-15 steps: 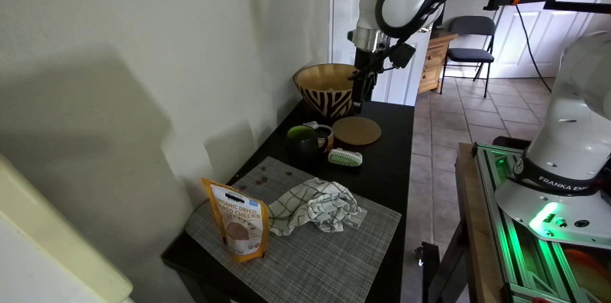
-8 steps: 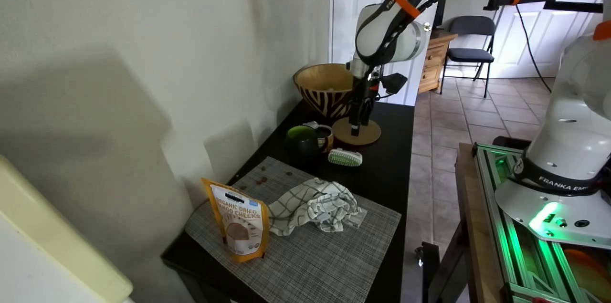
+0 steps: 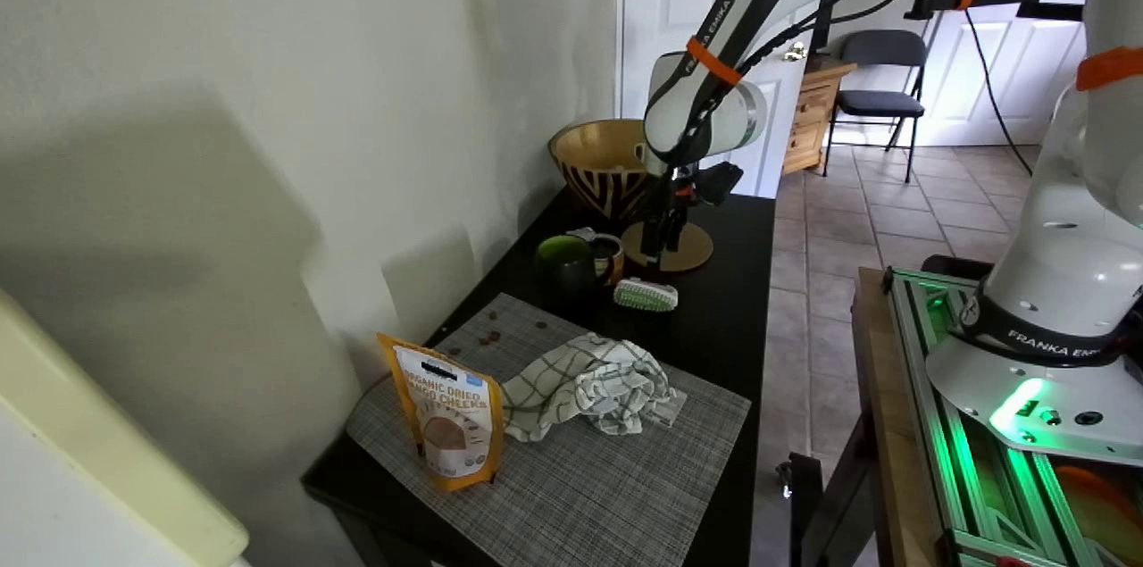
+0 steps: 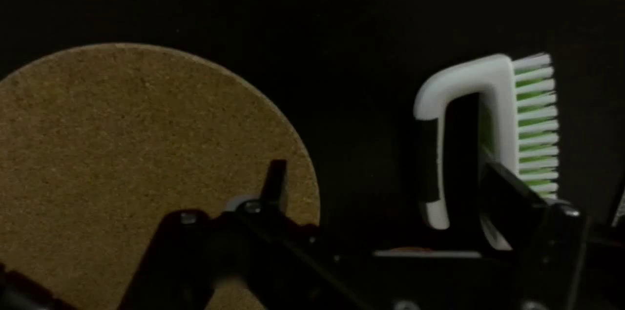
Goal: Remove the cleaning brush from the table and put it in the wooden bowl
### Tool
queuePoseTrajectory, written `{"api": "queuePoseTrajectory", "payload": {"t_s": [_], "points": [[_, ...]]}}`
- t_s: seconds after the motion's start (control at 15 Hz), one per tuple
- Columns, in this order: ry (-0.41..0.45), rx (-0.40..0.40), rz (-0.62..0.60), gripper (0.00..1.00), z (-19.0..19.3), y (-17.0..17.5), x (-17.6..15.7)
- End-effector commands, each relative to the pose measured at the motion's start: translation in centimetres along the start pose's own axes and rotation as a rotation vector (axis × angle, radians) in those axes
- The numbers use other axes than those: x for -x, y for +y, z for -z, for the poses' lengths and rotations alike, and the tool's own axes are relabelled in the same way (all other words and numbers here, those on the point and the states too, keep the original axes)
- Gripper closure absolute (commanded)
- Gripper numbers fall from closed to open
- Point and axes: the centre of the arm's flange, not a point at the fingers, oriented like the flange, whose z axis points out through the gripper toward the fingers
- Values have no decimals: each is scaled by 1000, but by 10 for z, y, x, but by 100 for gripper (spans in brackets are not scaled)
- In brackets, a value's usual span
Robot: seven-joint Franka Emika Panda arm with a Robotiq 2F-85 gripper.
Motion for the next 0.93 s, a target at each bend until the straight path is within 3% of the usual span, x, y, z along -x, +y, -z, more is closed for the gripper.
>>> {"api": "queuePoseTrajectory", "payload": {"t_s": [0.0,0.73,0.87], "points": [[0,44,5,0,-21,0,-10],[-13,111,113,0,-30,-28,-7],[-19,117,112,5,-33,-28,-6]]}}
